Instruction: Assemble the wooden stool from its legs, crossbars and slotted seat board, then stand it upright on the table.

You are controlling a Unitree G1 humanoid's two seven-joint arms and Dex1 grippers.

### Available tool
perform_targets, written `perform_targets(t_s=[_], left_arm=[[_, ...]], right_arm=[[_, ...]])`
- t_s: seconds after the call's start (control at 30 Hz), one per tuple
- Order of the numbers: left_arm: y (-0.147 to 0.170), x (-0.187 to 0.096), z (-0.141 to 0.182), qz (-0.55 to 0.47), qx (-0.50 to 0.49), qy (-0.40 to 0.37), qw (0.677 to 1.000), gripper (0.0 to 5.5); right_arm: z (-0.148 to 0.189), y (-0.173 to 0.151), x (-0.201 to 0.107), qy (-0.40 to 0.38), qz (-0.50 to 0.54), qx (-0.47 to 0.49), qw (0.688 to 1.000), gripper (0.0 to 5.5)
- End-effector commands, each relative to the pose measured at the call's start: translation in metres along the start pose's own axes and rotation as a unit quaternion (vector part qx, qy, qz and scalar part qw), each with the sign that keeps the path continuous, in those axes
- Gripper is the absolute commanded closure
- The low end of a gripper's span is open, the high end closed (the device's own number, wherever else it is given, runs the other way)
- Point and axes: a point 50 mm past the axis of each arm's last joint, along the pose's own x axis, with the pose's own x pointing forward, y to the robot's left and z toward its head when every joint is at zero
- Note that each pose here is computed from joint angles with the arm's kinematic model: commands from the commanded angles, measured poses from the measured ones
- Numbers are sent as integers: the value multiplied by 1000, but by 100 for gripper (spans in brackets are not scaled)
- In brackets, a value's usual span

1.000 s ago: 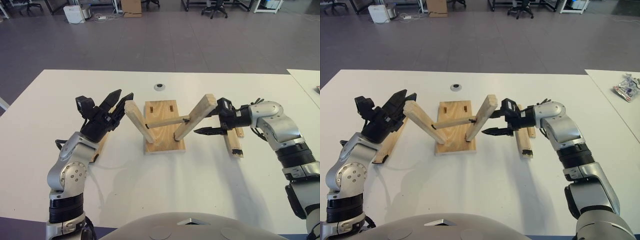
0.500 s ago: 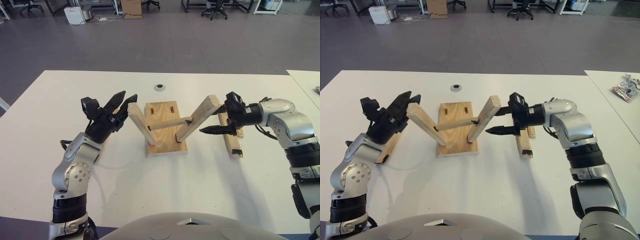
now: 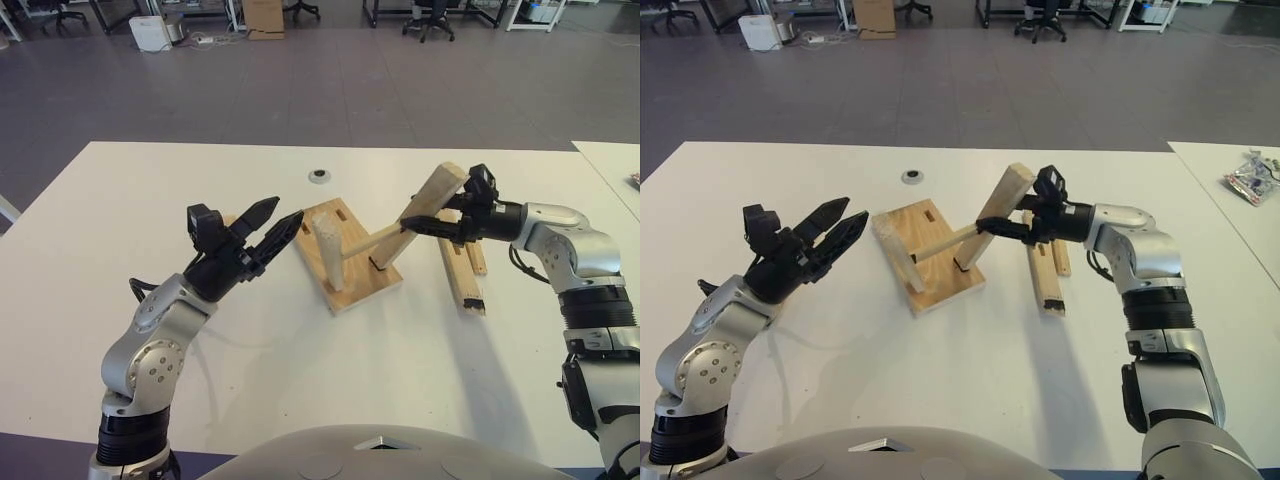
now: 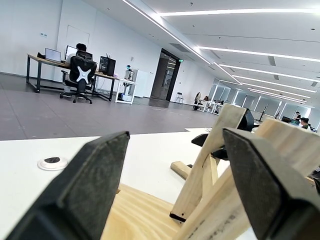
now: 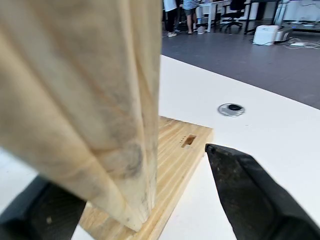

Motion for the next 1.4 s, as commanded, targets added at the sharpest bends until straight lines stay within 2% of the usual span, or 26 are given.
perform_targets(t_s=[0.03,0.2,0.27,0.3,0.37,0.43,0.5,0.57,0.6,0.67,0.8,0.9,1.07,1.2,1.23,1.3,1.37,1.4], left_arm=[[-2,2,-1,3,0,-1,1000,208],[-2,3,-2,6,-3,-8,1000,208],[-2,3,-1,6,-3,-9,1000,208],[-1,3,-1,7,-2,-11,1000,208],[0,4,2,21,3,-30,999,208],[1,5,4,40,17,-46,998,208],[4,6,3,60,27,-56,996,208],[5,6,3,75,32,-66,994,208],[5,6,3,77,33,-69,994,208],[4,6,2,79,33,-72,994,208],[5,5,0,84,35,-73,993,208],[5,6,0,85,35,-74,993,208],[4,9,-1,80,39,-76,993,208],[-3,13,-8,106,75,-70,989,208],[-6,11,-14,130,79,-74,986,208],[-13,4,-23,182,87,-94,975,208],[-25,-3,-22,199,102,-138,965,208],[-30,-4,-19,199,118,-160,960,208]], right_arm=[[35,-4,-4,-67,-7,-6,998,158],[88,-2,-20,-204,-34,20,978,158],[112,-1,-25,-249,-91,-27,964,158],[123,8,-22,-260,-114,-84,955,158],[130,44,-4,-280,-101,-161,941,158],[117,70,13,-264,-92,-217,935,158],[93,84,24,-221,-132,-316,913,158],[66,87,31,-193,-182,-372,889,158],[52,84,32,-154,-208,-424,868,158],[26,79,32,-93,-225,-479,843,158],[-26,87,42,43,-139,-556,818,158],[-16,87,47,22,-149,-561,814,158],[37,79,45,-84,-232,-554,795,158],[120,71,24,-261,-328,-466,779,158],[135,64,13,-282,-358,-443,772,158],[138,40,-3,-246,-406,-429,769,158],[116,19,-9,-163,-418,-433,782,158],[97,12,-8,-120,-411,-423,799,158]])
